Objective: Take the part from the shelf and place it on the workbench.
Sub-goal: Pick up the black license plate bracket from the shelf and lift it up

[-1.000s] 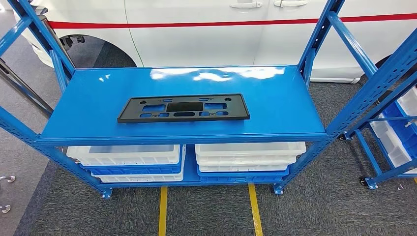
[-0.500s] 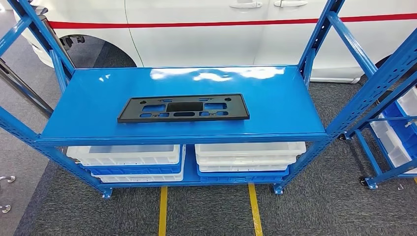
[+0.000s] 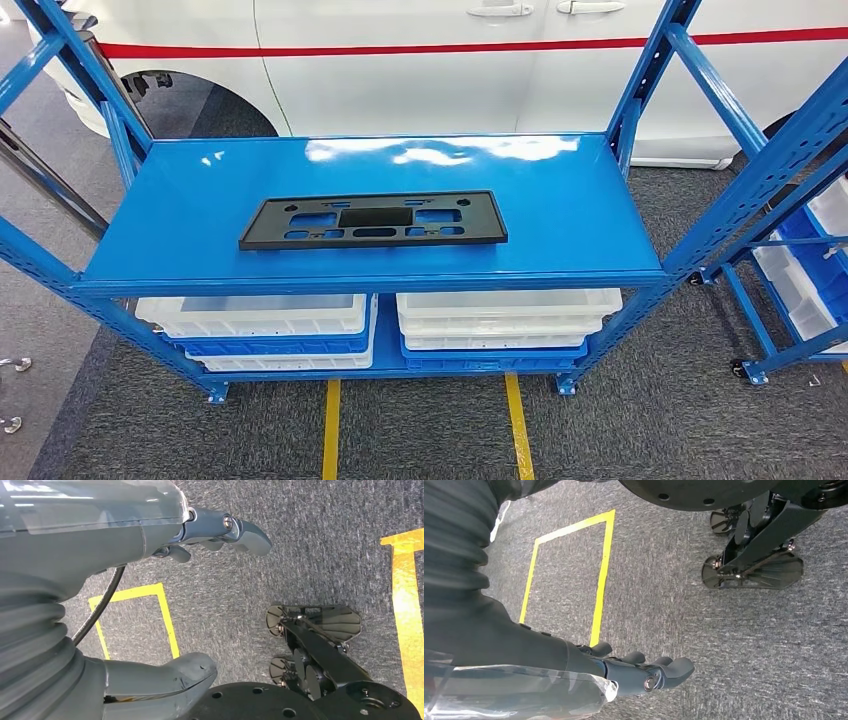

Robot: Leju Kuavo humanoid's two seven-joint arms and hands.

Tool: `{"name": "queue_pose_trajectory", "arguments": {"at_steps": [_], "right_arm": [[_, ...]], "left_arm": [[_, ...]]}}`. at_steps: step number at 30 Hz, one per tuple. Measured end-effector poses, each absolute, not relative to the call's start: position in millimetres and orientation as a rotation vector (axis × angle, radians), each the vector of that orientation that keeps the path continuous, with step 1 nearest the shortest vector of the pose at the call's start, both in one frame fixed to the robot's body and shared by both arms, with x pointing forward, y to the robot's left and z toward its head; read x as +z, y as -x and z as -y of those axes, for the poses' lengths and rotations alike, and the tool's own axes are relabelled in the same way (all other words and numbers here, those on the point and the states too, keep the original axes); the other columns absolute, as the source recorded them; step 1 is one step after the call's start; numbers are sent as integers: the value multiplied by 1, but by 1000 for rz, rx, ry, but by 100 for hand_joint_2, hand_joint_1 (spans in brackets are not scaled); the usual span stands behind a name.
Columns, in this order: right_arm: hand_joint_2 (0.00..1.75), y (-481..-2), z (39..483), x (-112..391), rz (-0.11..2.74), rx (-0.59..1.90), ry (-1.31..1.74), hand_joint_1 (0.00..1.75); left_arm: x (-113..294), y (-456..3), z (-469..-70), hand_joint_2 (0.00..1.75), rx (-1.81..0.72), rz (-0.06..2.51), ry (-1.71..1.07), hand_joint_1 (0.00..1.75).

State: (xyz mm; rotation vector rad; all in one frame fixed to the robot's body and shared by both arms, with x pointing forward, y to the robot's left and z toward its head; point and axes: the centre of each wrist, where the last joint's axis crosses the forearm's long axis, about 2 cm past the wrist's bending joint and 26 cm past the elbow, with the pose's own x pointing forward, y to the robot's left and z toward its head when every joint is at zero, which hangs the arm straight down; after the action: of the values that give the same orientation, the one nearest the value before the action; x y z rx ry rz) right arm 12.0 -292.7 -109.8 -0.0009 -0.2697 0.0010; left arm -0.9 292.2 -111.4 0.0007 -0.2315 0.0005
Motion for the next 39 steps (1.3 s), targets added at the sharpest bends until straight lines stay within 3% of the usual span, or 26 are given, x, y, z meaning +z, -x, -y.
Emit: {"name": "queue_pose_trajectory", "arguments": {"at_steps": [5,8,9,11,12,15,39], "right_arm": [[175,-12,293,-110,270,1,1,0],[44,-12,293,-110,270,1,1,0],[0,-12,293,-110,270,1,1,0],[0,-12,293,-110,270,1,1,0],[44,-12,293,-110,270,1,1,0],[175,-12,293,-110,270,1,1,0],[175,-12,293,-110,269,1,1,0]], "left_arm": [[-111,1,-292,175,1,232,-1,0],[-111,1,-292,44,1,232,-1,0],[-111,1,-292,44,1,232,-1,0],[-111,1,-292,131,1,232,-1,0],[-111,1,-292,175,1,232,-1,0],[-111,1,-292,175,1,232,-1,0],[-111,1,-292,175,1,232,-1,0]]}}
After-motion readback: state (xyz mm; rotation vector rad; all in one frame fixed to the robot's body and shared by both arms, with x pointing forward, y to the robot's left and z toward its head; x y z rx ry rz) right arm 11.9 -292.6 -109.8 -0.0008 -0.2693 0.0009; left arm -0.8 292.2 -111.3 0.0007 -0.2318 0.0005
